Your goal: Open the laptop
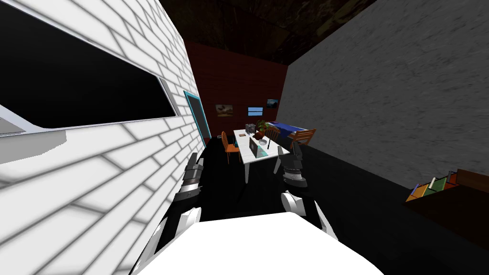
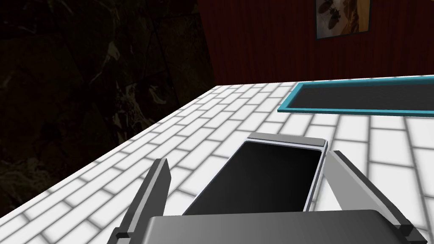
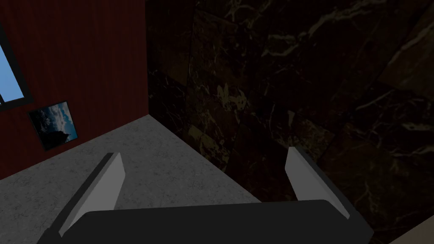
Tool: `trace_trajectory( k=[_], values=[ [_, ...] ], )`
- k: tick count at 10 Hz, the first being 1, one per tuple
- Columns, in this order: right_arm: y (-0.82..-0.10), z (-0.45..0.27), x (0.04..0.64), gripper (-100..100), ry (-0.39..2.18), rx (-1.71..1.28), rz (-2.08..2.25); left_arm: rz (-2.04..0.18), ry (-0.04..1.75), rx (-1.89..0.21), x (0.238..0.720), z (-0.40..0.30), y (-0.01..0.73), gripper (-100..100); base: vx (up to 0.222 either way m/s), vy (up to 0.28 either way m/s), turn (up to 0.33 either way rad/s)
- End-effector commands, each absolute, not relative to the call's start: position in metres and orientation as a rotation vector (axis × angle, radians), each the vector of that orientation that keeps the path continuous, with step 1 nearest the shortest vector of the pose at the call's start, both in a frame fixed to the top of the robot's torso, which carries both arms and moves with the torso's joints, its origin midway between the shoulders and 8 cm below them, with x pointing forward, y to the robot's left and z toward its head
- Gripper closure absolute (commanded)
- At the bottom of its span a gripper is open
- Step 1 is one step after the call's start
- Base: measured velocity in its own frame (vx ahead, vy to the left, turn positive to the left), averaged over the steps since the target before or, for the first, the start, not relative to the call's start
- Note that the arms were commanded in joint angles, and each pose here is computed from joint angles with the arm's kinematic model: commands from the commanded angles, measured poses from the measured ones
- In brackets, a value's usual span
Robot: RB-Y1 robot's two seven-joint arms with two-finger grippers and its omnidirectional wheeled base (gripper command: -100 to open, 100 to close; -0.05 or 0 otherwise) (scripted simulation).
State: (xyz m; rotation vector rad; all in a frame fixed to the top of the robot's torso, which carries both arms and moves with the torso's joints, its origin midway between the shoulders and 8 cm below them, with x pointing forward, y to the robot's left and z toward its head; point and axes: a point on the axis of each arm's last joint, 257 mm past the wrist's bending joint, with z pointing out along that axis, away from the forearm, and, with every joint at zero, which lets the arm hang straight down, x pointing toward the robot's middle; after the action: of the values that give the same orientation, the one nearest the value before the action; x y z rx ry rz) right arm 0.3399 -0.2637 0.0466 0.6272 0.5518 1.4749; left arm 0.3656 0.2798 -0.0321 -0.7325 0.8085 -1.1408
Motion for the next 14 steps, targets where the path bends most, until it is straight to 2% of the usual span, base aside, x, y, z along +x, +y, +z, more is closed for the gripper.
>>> trace_trajectory(
  k=[1,9,10,14],
  values=[
    [-0.264,0.047,0.34,0,0.552,0.627,1.475,-1.141,0.808,-0.732,0.366,-0.032,0.28,0,0.0,0.0,0.0],
    [-0.264,0.047,0.34,0,0.552,0.627,1.475,-1.141,0.808,-0.732,0.366,-0.032,0.28,0,0.0,0.0,0.0],
    [-0.259,0.042,0.343,-100,0.619,0.583,1.429,-1.141,0.808,-0.732,0.366,-0.032,0.28,0,0.027,0.014,-0.029],
    [-0.252,0.025,0.354,-100,0.775,0.467,1.268,-1.141,0.809,-0.733,0.366,-0.032,0.28,0,0.061,0.033,-0.033]
  ],
)
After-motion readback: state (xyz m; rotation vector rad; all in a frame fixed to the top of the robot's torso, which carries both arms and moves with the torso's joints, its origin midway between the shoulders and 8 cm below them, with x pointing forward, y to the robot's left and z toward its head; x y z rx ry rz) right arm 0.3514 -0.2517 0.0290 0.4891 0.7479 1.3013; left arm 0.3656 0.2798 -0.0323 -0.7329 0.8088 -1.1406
